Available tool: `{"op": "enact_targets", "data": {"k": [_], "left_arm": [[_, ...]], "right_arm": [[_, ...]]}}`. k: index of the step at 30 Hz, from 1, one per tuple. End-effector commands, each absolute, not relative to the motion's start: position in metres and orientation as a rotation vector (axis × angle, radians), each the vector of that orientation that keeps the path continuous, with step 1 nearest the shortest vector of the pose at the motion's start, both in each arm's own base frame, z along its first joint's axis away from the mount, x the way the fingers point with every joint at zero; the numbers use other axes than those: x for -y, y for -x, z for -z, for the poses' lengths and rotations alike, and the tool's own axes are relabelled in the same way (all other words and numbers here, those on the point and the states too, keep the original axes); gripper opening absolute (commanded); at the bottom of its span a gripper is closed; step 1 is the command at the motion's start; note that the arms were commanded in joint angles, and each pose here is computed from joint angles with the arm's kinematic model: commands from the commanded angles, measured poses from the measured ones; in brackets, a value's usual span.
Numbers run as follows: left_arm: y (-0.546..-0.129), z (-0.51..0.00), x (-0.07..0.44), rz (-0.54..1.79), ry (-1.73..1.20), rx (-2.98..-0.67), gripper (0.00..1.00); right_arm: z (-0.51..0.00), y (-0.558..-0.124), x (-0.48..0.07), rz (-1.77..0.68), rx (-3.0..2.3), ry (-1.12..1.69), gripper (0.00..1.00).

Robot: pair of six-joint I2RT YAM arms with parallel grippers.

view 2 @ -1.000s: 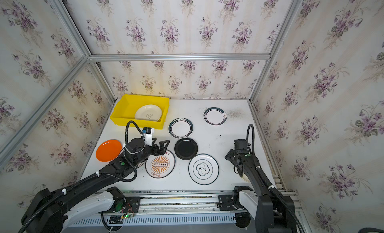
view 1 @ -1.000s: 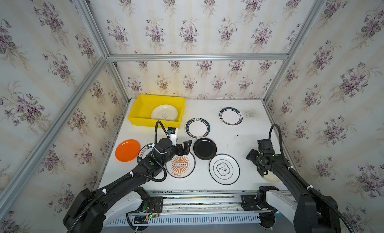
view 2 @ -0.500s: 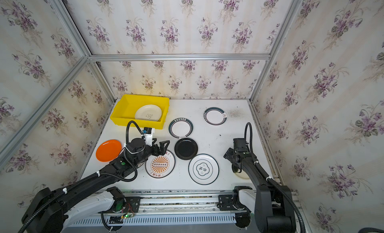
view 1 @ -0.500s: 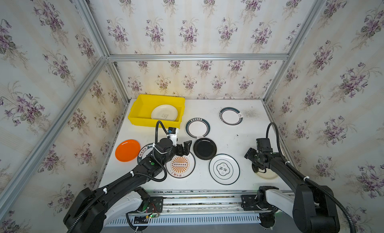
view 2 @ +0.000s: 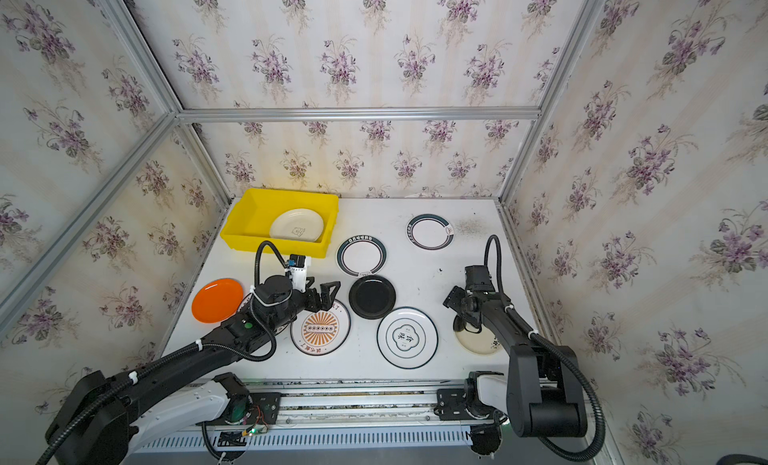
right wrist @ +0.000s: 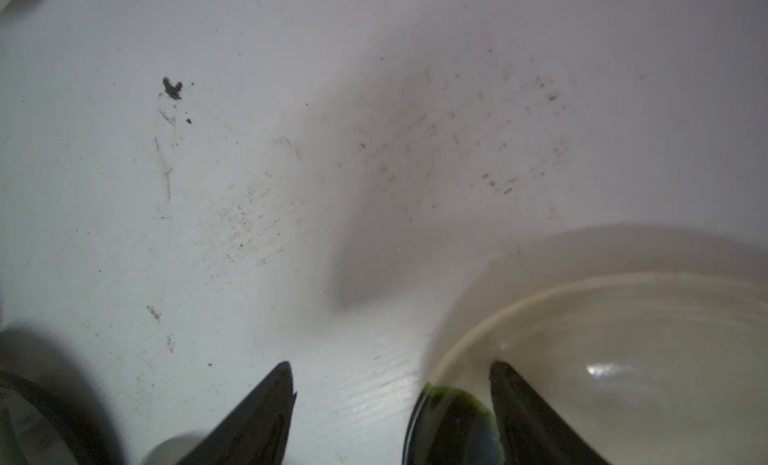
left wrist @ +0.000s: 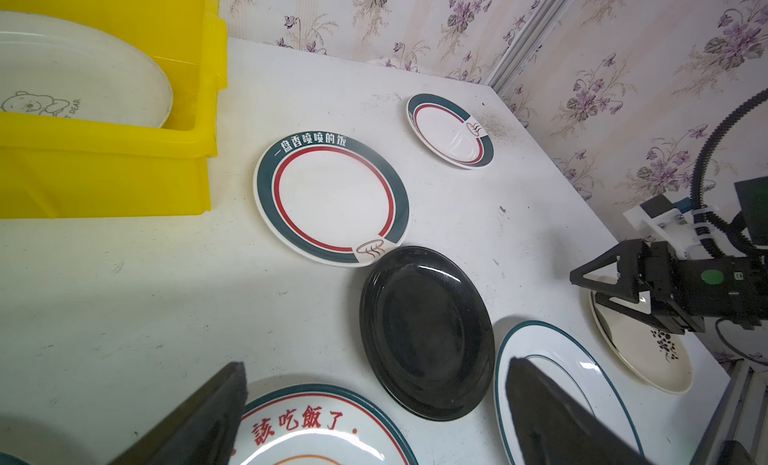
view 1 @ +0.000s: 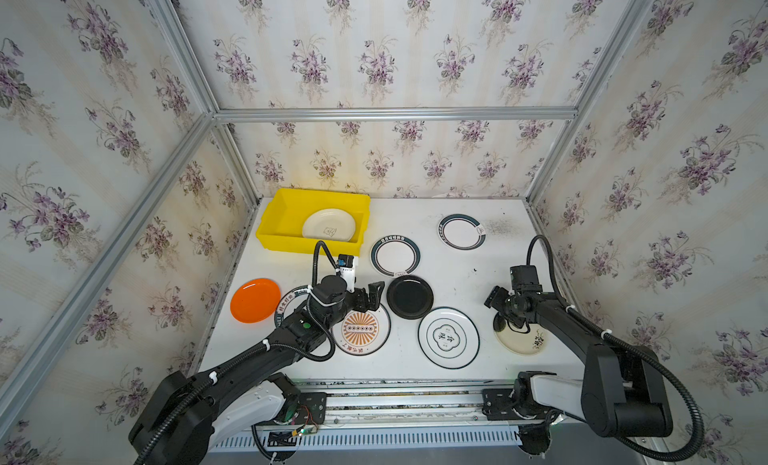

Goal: Place the plates into the plastic bin on the countertop

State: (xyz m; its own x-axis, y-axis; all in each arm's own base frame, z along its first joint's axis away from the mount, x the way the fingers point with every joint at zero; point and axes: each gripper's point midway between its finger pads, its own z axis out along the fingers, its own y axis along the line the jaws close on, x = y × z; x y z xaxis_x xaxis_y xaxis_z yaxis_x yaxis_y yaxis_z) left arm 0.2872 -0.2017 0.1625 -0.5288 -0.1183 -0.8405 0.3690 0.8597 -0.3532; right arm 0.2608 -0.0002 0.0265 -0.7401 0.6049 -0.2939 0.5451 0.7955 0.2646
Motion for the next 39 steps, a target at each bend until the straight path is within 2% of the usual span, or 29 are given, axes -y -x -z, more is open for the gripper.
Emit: {"op": "enact_targets", "data": {"k": [1,39], "left_arm": [[-0.29,-0.169,0.202,0.623,-0.176,-2.022,0.99],[-0.296,-0.161,0.197,0.556,-0.161,-2.052,0.99]], "right_arm": [[-0.027,-0.266,-0.004,-0.258,-2.63,-0.847,0.77],[-0.041,-0.364,-0.043,-0.586,-2.589,-0.759,0.72]]}}
